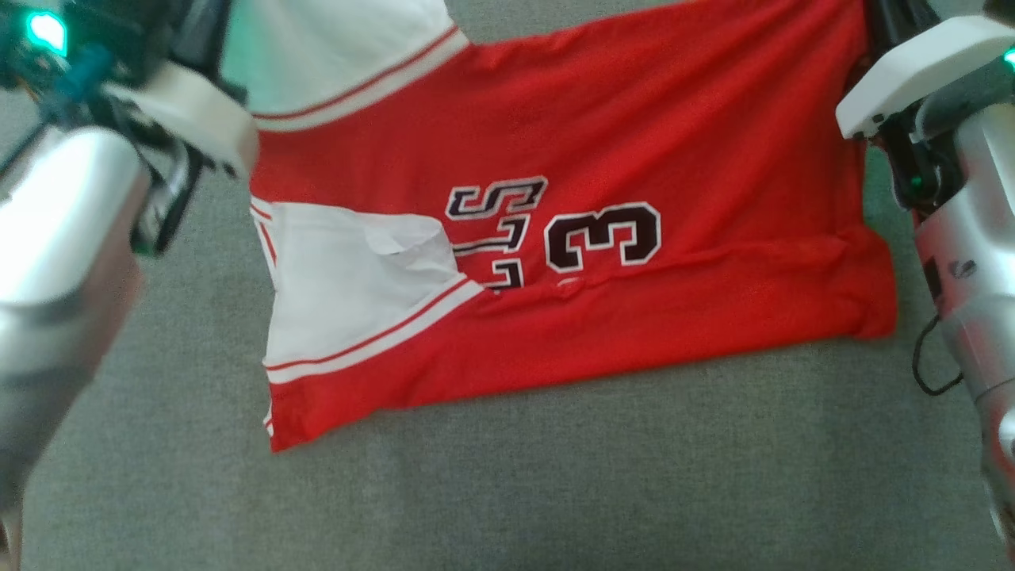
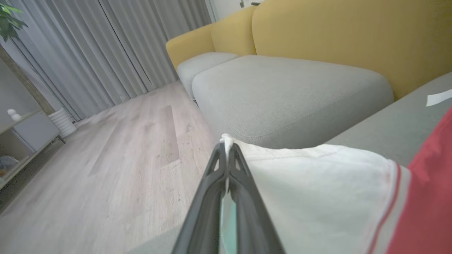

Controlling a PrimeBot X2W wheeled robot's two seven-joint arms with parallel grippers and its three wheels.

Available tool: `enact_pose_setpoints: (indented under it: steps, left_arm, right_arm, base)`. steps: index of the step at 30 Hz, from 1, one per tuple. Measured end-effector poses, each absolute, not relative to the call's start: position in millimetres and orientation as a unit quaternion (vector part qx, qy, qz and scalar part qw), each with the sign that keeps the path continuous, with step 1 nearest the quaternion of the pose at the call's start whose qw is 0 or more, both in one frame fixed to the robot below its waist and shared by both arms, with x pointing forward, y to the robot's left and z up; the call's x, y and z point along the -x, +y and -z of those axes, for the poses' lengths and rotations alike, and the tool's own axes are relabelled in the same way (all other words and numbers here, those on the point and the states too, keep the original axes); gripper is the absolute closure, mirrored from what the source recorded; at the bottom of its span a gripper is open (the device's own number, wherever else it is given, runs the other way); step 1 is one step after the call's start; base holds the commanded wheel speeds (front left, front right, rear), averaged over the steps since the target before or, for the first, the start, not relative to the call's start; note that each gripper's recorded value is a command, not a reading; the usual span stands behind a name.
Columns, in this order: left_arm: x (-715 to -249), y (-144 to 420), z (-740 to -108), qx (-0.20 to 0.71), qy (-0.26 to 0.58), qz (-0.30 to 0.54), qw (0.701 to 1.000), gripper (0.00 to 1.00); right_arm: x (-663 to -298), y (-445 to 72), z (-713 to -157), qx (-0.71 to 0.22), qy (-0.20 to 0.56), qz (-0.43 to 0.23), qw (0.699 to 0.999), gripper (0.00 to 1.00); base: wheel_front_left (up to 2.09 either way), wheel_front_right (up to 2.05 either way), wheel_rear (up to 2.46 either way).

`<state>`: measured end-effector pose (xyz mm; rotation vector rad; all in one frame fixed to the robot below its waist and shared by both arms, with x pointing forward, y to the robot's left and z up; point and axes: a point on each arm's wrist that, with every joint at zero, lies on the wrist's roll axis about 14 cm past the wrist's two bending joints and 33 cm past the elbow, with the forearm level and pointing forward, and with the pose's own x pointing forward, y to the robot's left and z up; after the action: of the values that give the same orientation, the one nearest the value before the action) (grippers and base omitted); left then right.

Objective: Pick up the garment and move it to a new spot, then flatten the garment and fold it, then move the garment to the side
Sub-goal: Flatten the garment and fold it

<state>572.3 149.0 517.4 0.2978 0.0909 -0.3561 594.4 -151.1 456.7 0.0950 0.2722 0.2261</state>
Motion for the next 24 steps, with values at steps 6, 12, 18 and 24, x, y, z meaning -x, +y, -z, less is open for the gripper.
enact_pose_setpoints:
  steps: [6,12,18,24]
  left_arm:
    - [-596,149,-543,-0.158,-0.006,0.162,0.974,1.0]
    - [-594,146,-536,-0.161,0.002,0.171,0.972,1.0]
    - [-582,150,-528,-0.17,0.019,0.18,0.969,1.0]
    - [-555,155,-509,-0.172,0.053,0.197,0.964,1.0]
  right_arm:
    - [-600,-154,-471,-0.078,0.097,-0.107,0.986,1.0]
    - [-598,-153,-475,-0.082,0.094,-0.112,0.986,1.0]
    - [-596,-155,-481,-0.089,0.094,-0.114,0.985,1.0]
    - [-582,-156,-479,-0.09,0.111,-0.127,0.982,1.0]
  base:
    - [0.0,0.0,0.0]
    - [0.0,0.0,0.0]
    - [0.0,0.0,0.0]
    - [0.0,0.0,0.0]
